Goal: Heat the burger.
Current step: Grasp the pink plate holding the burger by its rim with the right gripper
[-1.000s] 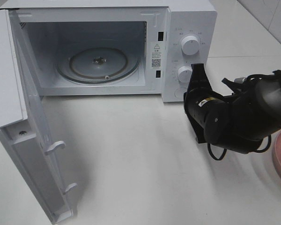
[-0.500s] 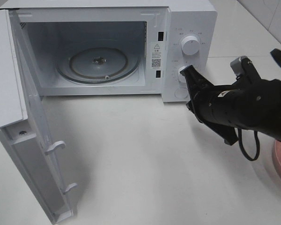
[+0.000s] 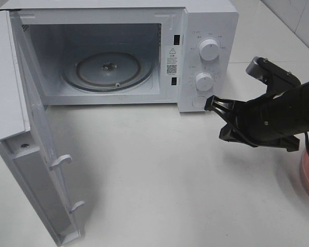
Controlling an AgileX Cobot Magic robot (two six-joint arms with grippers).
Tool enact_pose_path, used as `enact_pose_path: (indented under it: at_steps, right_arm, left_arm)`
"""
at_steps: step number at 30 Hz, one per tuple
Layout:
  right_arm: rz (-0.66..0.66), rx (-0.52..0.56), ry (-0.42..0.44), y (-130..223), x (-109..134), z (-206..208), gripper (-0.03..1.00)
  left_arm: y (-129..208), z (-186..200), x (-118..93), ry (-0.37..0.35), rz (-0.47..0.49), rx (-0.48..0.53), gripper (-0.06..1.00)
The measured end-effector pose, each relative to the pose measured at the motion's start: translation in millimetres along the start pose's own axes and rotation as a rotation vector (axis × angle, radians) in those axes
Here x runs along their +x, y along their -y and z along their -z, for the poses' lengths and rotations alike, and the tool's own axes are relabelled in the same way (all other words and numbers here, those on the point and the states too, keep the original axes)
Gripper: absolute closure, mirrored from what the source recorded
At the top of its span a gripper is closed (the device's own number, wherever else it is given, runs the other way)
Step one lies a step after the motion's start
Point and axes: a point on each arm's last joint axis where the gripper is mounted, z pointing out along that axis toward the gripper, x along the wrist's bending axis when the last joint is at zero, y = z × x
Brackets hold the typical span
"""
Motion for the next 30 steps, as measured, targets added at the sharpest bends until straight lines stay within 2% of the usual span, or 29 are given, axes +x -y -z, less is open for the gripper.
enact_pose_path:
  at_steps: [3,5,6,9,11,13,14,17,19,20,22,23,24,25,26,28,29,30]
  right_arm:
    - [0.133,0.127,0.010,-1,-13,15,0.93]
    - [0.158,0.143,0.016,-2,-15,18,0.93]
    - [0.213,0.185,0.032,-4,-20,25,0.92]
    - [0.238,0.200,0.041,-6,-21,29,0.92]
    - [0.358,0.267,0.096,-12,-28,46,0.91]
    - [0.385,0.285,0.117,-13,-30,50,0.91]
    - [0.438,0.305,0.160,-15,-32,57,0.89]
    - [0.456,0.320,0.179,-15,-33,60,0.88]
    - [0.502,0.338,0.246,-17,-37,67,0.82]
    - [0.502,0.338,0.246,-17,-37,67,0.82]
    - [0.526,0.352,0.313,-18,-43,71,0.69]
    - [0.526,0.352,0.313,-18,-43,71,0.69]
    - [0.524,0.347,0.347,-21,-48,72,0.56]
    - [0.521,0.338,0.373,-23,-51,73,0.48]
    - [0.521,0.338,0.373,-23,-51,73,0.48]
    - [0.542,0.329,0.402,-26,-55,74,0.18]
    - [0.542,0.329,0.402,-26,-55,74,0.18]
    - [0.549,0.328,0.408,-26,-56,74,0.14]
  left_arm:
    - [0,0,0,0.000,0.000,0.000,-0.05]
    - [0,0,0,0.000,0.000,0.000,-0.05]
    - [0,0,0,0.000,0.000,0.000,-0.05]
    - [0,0,0,0.000,0.000,0.000,-0.05]
    - [0,0,0,0.000,0.000,0.000,-0.05]
    - [0,0,0,0.000,0.000,0.000,-0.05]
    - [0,0,0,0.000,0.000,0.000,-0.05]
    - [0,0,0,0.000,0.000,0.000,-0.05]
    - [0,0,0,0.000,0.000,0.000,-0.05]
    - [0,0,0,0.000,0.000,0.000,-0.05]
    - [0,0,0,0.000,0.000,0.000,-0.05]
    - [0,0,0,0.000,0.000,0.000,-0.05]
    - [0,0,0,0.000,0.000,0.000,-0.05]
    - [0,0,0,0.000,0.000,0.000,-0.05]
    - [0,0,0,0.000,0.000,0.000,-0.05]
    - [0,0,0,0.000,0.000,0.000,-0.05]
    - [0,0,0,0.000,0.000,0.000,-0.05]
    - [0,0,0,0.000,0.000,0.000,-0.05]
